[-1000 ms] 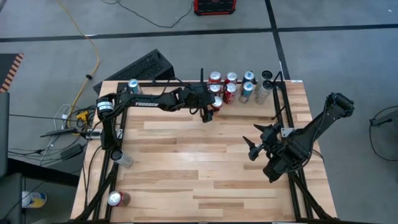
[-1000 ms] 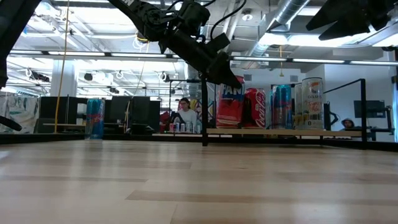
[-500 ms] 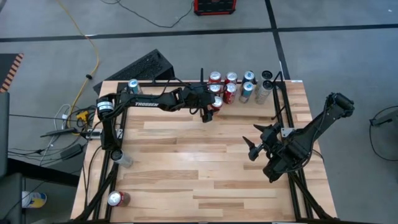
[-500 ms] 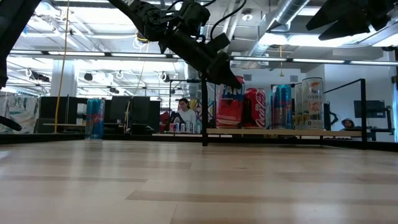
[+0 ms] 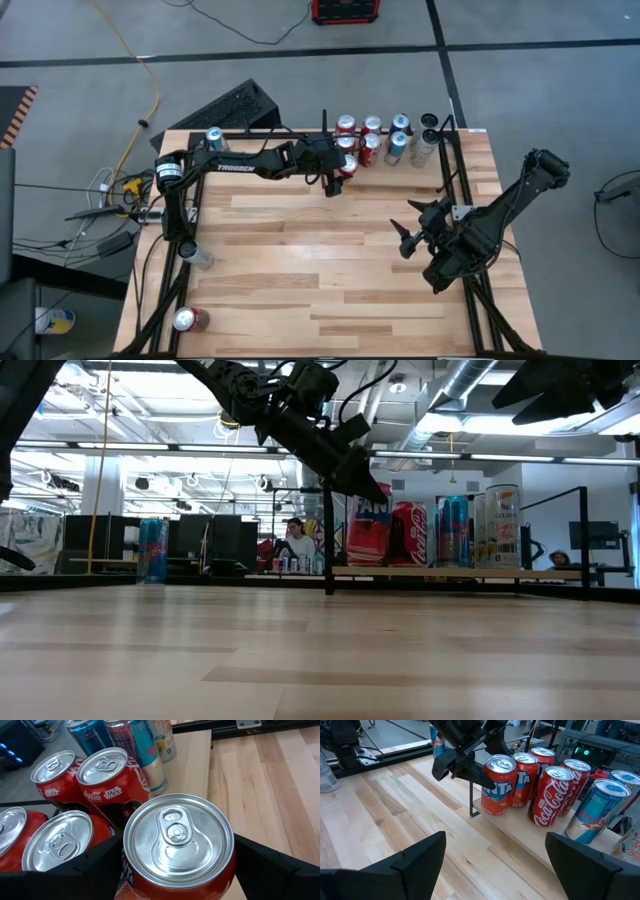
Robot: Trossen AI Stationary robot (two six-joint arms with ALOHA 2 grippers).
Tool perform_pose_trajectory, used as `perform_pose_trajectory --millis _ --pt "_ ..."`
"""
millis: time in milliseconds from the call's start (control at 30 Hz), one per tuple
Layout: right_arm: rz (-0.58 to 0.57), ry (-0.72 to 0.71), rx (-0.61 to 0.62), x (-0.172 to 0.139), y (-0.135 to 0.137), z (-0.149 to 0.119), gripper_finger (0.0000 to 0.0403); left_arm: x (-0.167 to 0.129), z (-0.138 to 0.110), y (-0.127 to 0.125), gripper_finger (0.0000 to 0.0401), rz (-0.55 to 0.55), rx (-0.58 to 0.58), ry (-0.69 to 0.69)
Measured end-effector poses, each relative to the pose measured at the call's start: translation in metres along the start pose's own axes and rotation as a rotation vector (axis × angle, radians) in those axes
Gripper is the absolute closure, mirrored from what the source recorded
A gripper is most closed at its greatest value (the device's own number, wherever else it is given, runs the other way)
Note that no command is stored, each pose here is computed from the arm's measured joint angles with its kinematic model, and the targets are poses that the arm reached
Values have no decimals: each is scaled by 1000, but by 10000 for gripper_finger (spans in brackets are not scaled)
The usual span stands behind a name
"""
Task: Place canned beverage on shelf
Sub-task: Put the orange soda can on the shelf aligned with the other soda cans
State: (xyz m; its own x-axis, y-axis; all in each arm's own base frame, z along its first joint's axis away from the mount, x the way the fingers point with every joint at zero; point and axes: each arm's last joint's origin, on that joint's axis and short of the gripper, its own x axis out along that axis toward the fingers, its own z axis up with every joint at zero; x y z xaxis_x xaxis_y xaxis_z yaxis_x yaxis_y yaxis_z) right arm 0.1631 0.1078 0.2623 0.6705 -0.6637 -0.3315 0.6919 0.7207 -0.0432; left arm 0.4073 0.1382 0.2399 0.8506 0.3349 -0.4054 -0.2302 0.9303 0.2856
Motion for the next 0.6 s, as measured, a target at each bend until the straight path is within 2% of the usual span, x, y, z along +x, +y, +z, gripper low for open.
perform_pose_trajectory --millis 133,367,600 --pt "0 0 0 0 0 0 35 0 0 0 86 -5 7 0" --pt "0 0 0 0 0 0 35 0 0 1 52 18 4 7" --pt "0 0 0 0 0 0 35 0 -1 1 48 20 4 8"
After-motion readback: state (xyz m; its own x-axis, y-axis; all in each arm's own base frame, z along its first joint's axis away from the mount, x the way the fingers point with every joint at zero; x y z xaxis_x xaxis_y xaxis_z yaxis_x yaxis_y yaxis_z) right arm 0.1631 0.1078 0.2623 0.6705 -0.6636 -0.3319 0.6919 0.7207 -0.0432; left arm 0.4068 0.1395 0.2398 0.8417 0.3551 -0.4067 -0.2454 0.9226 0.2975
